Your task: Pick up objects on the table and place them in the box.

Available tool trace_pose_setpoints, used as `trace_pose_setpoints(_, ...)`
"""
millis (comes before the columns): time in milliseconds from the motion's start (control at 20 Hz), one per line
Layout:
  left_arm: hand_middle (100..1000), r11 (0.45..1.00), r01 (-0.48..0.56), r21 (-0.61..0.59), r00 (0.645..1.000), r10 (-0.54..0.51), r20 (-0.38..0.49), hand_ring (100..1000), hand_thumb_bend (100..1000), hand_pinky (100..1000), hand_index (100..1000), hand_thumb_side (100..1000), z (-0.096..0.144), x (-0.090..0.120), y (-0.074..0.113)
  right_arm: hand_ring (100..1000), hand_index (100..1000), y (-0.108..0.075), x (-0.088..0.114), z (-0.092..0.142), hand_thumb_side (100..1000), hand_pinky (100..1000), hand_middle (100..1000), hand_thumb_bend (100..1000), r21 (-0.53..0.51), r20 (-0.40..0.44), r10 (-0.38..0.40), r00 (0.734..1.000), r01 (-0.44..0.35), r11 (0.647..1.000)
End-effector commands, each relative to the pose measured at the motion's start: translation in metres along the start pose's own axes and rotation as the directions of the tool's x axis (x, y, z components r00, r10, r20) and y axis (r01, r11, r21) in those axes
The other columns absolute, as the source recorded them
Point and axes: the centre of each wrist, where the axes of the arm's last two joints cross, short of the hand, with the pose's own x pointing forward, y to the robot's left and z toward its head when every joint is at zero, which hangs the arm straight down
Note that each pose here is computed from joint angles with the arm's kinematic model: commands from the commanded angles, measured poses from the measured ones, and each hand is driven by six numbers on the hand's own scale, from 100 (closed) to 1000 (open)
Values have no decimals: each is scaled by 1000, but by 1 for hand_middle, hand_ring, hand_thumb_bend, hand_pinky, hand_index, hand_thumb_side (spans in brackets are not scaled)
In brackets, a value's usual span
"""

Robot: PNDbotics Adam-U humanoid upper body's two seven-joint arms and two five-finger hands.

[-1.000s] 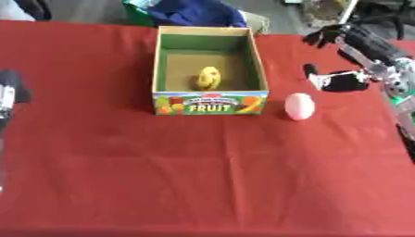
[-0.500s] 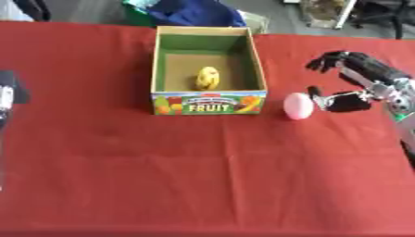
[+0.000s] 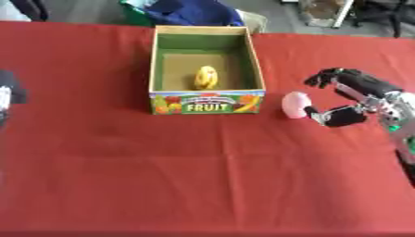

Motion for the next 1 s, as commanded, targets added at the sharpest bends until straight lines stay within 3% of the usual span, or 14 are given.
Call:
trace_pose_setpoints(50, 547, 1000, 18, 7, 999, -18, 32, 583, 272, 622, 670, 536, -5, 7, 6, 755, 866, -7, -4, 1, 412, 834, 747, 277, 8, -4, 36, 999, -36, 999)
trace_pose_setpoints(1000, 547, 1000, 14, 5, 1000, -14, 28, 582, 271, 622, 670, 536, -4, 6, 5, 727, 819, 4, 6, -27, 408, 819, 704, 244, -32, -28, 69, 997, -70, 997)
